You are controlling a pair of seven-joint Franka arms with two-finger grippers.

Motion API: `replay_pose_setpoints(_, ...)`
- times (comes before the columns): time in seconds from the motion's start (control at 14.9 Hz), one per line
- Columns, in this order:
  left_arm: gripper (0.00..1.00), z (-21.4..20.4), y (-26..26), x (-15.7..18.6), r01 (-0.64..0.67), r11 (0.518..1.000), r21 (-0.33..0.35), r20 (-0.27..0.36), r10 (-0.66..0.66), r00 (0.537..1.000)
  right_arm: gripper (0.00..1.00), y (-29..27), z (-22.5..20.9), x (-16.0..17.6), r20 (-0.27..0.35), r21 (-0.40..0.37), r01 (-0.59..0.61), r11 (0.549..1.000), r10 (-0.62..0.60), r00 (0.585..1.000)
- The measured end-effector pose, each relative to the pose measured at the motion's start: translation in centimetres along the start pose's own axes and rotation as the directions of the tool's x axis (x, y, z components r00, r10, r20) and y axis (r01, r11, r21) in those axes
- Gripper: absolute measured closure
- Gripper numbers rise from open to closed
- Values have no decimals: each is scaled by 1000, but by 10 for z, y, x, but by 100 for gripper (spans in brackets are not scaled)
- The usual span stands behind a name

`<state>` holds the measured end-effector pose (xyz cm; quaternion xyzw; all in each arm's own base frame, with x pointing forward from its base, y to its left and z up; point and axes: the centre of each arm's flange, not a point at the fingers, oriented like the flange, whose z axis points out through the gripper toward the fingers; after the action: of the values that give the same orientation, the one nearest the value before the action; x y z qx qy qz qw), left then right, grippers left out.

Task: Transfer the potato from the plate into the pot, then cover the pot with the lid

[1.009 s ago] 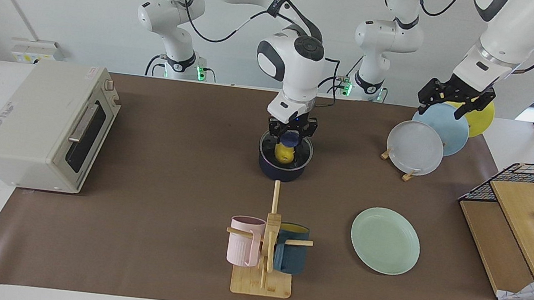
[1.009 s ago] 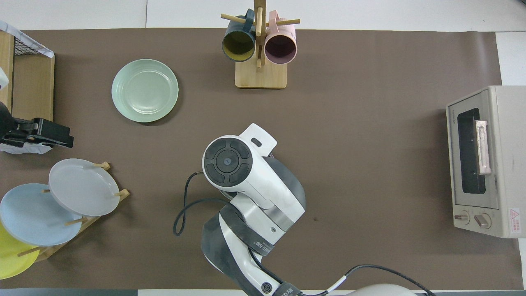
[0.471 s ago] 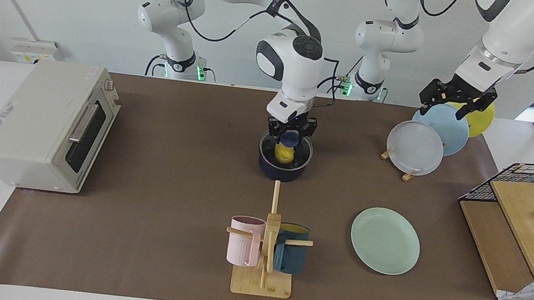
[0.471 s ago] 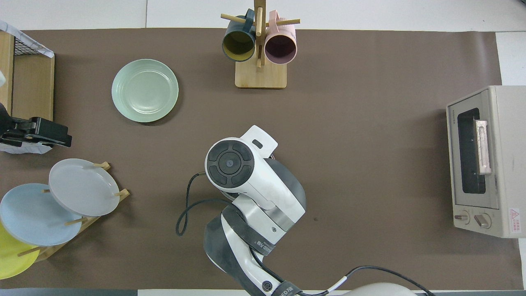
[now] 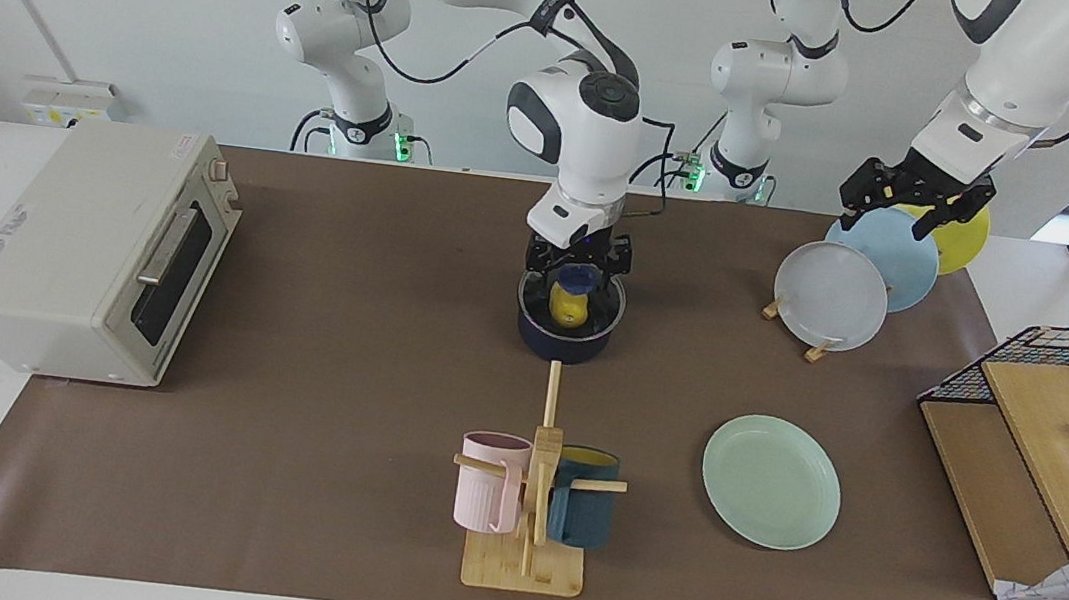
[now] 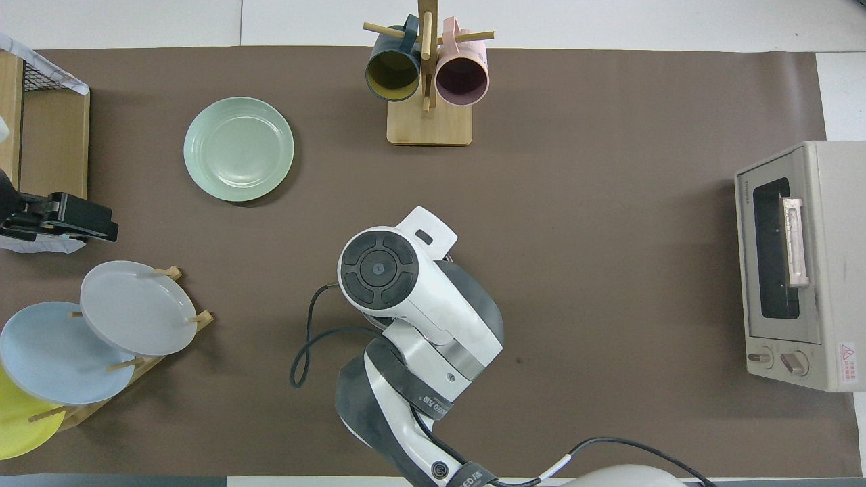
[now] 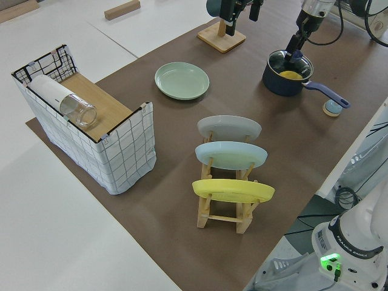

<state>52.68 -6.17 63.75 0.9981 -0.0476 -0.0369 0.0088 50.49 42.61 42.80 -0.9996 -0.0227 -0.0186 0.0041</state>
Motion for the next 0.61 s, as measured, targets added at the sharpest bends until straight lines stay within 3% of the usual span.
replay_pose_setpoints(0.34,0,0,0,0,0,1000,0,0,0,1000,0,82,-82,35,1,-12,-13,1000,13,1000)
replay_pose_setpoints(0.61,0,0,0,0,-1,1000,0,0,1,1000,0,202,-145,47,46,-37,11,999,-9,999)
